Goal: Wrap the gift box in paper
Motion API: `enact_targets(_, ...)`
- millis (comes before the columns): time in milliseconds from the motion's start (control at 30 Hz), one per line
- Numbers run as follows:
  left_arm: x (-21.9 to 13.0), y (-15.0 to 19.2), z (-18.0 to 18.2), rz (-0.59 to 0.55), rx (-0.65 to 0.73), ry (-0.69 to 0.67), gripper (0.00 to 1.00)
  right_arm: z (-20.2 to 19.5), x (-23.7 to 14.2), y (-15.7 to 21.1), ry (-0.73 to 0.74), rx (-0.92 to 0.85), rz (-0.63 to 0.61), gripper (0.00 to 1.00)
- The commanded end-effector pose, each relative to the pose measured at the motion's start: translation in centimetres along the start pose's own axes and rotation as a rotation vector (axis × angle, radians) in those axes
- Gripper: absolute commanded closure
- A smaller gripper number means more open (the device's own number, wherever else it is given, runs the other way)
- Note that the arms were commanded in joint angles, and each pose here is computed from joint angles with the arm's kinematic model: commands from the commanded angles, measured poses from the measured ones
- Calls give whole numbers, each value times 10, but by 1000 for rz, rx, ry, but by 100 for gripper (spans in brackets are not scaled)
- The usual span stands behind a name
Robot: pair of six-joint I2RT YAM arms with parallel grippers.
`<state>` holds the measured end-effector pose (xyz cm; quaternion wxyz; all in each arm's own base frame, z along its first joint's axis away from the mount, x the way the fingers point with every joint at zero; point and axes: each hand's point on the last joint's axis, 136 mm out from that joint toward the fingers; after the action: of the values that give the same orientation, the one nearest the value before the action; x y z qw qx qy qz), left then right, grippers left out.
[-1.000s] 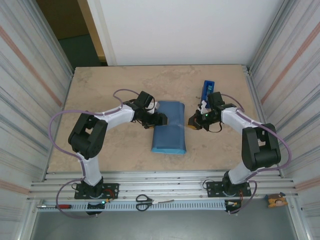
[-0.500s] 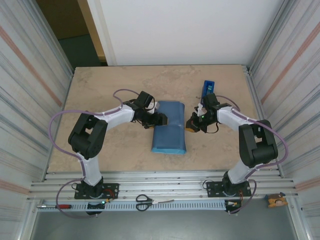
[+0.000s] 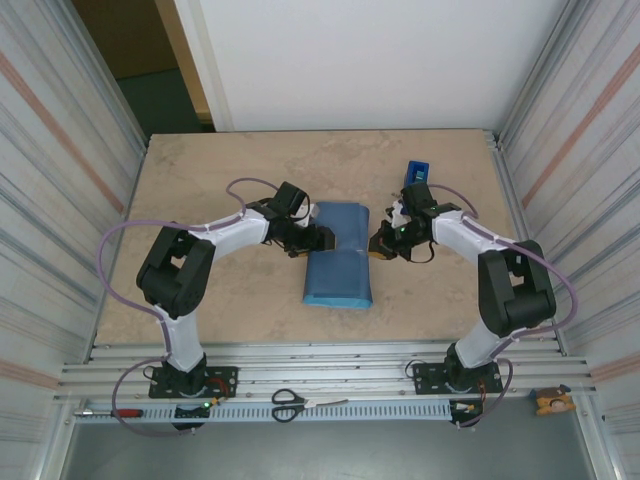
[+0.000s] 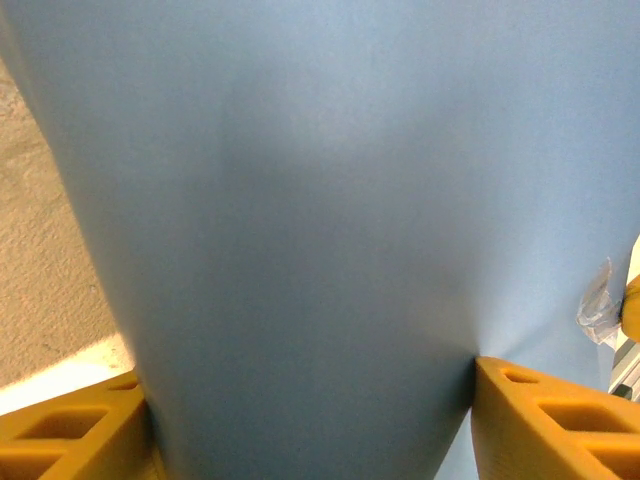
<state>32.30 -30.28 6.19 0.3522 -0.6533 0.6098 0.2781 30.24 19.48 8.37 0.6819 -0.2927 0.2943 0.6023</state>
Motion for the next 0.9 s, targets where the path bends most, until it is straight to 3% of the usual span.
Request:
enact_targets(0, 34, 55, 48, 175, -62, -179, 30, -4, 14, 0, -1, 24, 30, 100)
enact_targets(233, 36, 55, 49, 173, -63, -179, 30, 7, -18, -9, -2, -16, -48, 96)
enact_targets(333, 36, 55, 49, 172, -63, -177, 30, 1, -25, -10, 3, 3, -69, 87)
enact_targets(867, 39, 57, 52, 183, -69, -180, 30, 2, 8, -1, -7, 39, 16, 83)
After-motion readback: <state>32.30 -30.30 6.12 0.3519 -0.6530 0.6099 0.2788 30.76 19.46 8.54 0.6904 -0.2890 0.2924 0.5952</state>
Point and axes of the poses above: each hand's point on the last joint's axis, 136 mm out from that joint toward the fingers, its own x axis out along the fingers, its own z axis along the line the jaws close on, y = z × x, and after that the axes turned 6 degrees about -x, right-handed
